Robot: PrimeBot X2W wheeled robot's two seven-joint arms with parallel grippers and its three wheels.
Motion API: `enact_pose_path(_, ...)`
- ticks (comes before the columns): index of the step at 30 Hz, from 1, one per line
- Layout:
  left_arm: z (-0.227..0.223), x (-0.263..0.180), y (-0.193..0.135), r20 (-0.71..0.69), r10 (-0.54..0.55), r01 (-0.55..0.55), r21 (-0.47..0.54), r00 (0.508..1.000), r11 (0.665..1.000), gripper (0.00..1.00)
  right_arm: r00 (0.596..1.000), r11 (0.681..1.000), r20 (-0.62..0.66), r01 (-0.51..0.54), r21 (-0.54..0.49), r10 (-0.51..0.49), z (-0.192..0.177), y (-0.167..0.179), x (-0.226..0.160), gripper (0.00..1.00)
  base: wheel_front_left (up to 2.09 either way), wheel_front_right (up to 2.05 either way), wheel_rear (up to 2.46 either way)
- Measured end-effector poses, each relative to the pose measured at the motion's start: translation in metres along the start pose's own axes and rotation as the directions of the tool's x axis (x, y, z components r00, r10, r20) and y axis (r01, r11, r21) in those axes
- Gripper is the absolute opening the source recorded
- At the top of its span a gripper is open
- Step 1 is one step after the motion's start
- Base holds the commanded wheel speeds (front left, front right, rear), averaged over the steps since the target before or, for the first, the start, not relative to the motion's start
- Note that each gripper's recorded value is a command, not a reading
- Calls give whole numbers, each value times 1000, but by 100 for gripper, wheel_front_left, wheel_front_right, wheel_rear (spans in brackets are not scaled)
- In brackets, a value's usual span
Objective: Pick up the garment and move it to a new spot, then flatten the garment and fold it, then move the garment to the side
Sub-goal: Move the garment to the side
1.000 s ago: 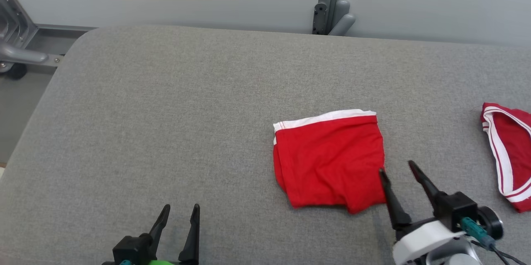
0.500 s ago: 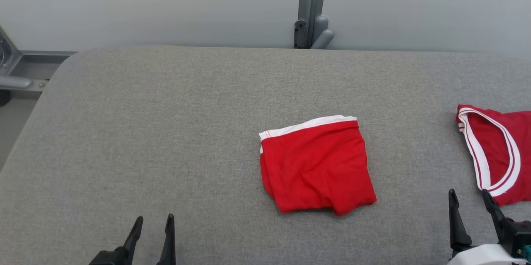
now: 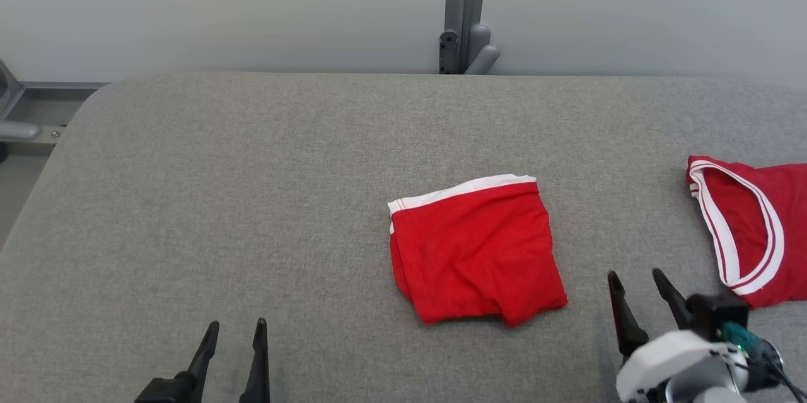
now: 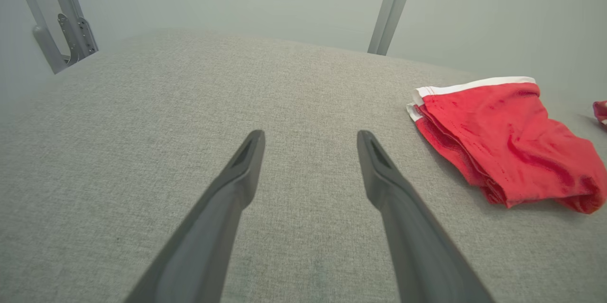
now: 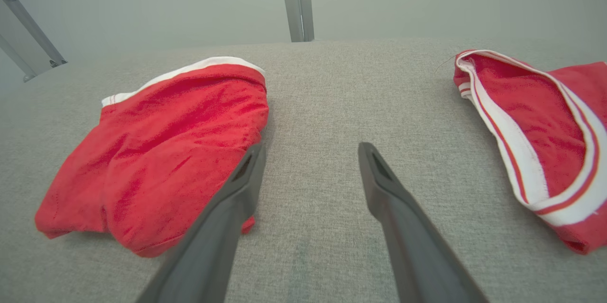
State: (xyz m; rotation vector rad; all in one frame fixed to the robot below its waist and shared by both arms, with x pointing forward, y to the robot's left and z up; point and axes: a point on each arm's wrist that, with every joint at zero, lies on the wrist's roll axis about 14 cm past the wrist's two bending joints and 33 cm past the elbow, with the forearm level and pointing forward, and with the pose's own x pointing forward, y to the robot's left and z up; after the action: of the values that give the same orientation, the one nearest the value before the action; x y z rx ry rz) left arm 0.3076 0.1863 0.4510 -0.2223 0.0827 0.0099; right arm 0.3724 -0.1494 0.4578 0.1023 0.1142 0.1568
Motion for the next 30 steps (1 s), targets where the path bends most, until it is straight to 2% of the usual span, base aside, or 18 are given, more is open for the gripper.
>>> enact_pose_path(4,-10,2,-6,-34,-16,16,-11,999,1000,100,988,993,-112,-105,48,110,6,30,35,100,0,0,0)
enact_pose_path(7,-12,6,-7,-44,-16,15,-16,999,1000,100,960,984,-221,-152,96,170,2,48,54,100,0,0,0)
enact_pose_path(11,-16,9,-8,-58,-17,15,-24,998,1000,100,909,973,-363,-148,175,204,-15,58,70,100,0,0,0)
enact_pose_path(13,-16,10,-6,-59,-9,7,-28,998,1000,100,883,974,-420,-147,174,209,-25,61,75,100,0,0,0)
enact_pose_path(21,-16,7,9,-59,46,-48,-41,997,998,100,822,960,-517,-116,256,237,-48,74,92,100,0,0,0)
enact_pose_path(22,-17,7,10,-62,48,-51,-41,997,998,100,824,954,-512,-107,280,243,-48,74,95,89,0,0,0)
enact_pose_path(23,-17,7,10,-62,48,-51,-41,997,998,100,824,954,-512,-107,280,243,-48,74,95,42,0,0,0)
enact_pose_path(24,-17,8,10,-64,48,-51,-45,997,998,100,824,951,-512,-99,294,244,-48,74,97,0,0,0,0)
enact_pose_path(30,-15,16,3,-58,23,-26,-53,998,998,100,845,922,-466,-78,380,264,-36,74,100,0,0,0,0)
